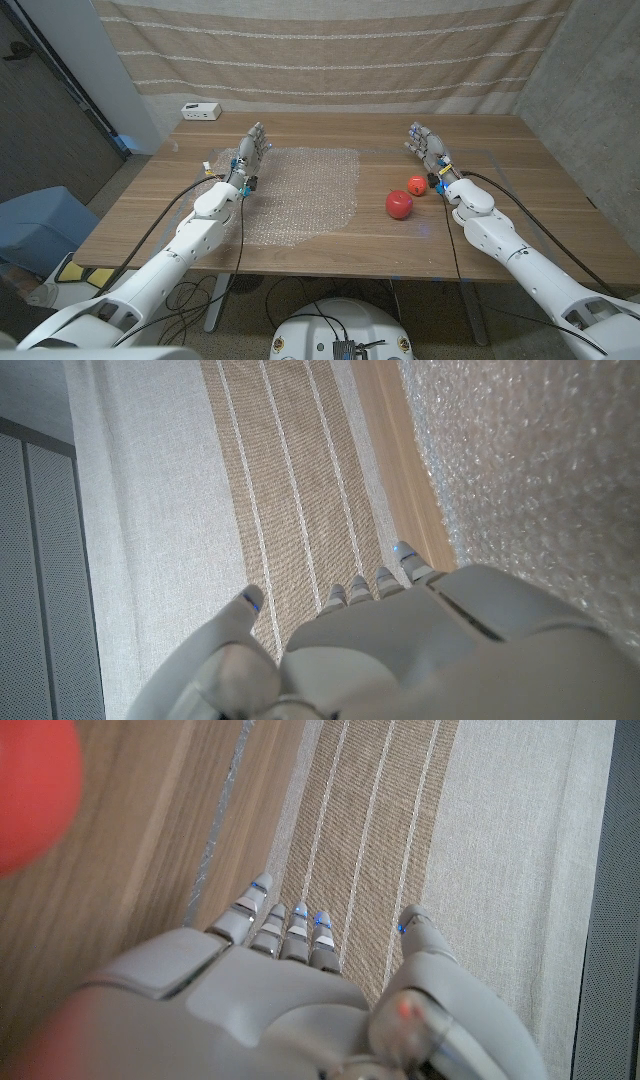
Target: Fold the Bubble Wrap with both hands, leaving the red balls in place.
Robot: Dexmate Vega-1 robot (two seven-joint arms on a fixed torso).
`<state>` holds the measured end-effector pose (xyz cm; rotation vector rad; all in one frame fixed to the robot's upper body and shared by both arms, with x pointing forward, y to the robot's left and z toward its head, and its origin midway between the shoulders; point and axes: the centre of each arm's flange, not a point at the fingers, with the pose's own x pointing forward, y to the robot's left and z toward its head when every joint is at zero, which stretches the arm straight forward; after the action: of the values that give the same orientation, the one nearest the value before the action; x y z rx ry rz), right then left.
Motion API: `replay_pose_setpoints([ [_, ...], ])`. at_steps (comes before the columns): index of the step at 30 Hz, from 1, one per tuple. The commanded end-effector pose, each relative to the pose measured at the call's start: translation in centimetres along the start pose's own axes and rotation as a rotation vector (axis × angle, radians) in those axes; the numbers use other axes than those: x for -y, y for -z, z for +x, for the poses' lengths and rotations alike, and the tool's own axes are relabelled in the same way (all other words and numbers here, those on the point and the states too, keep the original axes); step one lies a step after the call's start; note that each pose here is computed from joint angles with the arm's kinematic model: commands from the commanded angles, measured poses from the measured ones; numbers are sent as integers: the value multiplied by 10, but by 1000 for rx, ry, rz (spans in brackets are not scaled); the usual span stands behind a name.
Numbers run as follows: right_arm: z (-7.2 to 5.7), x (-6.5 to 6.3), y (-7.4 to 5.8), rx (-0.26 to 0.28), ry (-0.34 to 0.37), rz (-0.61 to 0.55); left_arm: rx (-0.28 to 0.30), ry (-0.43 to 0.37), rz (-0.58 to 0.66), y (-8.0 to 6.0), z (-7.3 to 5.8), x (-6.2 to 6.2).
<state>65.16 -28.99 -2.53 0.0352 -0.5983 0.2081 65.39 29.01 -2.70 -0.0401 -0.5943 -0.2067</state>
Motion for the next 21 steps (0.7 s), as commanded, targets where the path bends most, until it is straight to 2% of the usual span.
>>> replay_pose_setpoints([
  [1,4,-4,-3,-4,-22,-27,3,-8,14,-1,-1,-2],
  [8,9,-9,-9,-6,-36,-64,-2,-11,17,-1,-3,-5],
  [21,21,-24,-24,-28,-87,-232,-27,-29,37,-5,-13,-9],
])
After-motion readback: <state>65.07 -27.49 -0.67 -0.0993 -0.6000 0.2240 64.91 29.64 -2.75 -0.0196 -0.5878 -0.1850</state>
